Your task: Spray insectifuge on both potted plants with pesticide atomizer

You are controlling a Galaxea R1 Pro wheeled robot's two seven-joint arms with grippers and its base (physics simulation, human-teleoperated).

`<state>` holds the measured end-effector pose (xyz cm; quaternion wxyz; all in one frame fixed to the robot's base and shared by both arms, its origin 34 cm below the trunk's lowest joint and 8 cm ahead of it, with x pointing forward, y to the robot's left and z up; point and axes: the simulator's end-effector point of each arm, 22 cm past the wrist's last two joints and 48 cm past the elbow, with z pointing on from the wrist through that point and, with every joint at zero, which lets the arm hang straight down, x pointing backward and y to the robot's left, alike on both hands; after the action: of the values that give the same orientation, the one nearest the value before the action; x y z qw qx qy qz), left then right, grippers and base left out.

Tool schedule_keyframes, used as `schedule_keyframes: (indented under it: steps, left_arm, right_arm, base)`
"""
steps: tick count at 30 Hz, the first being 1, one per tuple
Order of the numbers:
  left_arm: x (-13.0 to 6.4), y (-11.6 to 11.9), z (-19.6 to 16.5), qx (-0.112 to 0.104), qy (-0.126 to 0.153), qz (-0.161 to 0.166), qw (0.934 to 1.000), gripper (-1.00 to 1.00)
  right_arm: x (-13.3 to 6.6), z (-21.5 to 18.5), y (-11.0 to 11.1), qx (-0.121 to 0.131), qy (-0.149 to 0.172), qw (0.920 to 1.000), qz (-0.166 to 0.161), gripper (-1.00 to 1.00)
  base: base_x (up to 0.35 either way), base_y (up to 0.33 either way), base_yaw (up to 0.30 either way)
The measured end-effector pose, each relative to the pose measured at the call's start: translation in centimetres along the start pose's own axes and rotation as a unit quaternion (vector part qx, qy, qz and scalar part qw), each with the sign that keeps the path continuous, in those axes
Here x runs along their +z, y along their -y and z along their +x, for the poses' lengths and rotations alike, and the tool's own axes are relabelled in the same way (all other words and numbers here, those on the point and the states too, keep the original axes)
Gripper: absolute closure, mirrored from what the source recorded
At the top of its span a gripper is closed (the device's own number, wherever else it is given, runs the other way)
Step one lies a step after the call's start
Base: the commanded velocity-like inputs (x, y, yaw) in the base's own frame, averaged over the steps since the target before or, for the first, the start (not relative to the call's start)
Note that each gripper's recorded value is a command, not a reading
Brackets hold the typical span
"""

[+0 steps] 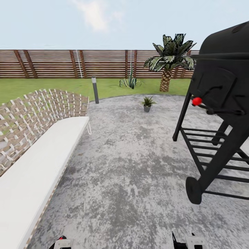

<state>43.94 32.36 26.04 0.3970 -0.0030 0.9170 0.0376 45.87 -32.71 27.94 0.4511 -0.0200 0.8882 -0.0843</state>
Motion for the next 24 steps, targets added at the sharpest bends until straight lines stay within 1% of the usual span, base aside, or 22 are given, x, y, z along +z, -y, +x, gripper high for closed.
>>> schedule_keyframes:
  steps: [24]
  left_arm:
    - [-0.02, -0.01, 0.07, 0.0, -0.001, 0.0, 1.0, 1.0]
  right_arm:
    - [0.0, 0.0, 0.0, 0.0, 0.0, 1.0, 0.0, -1.0]
  base:
    - [0.339, 0.0, 0.0]
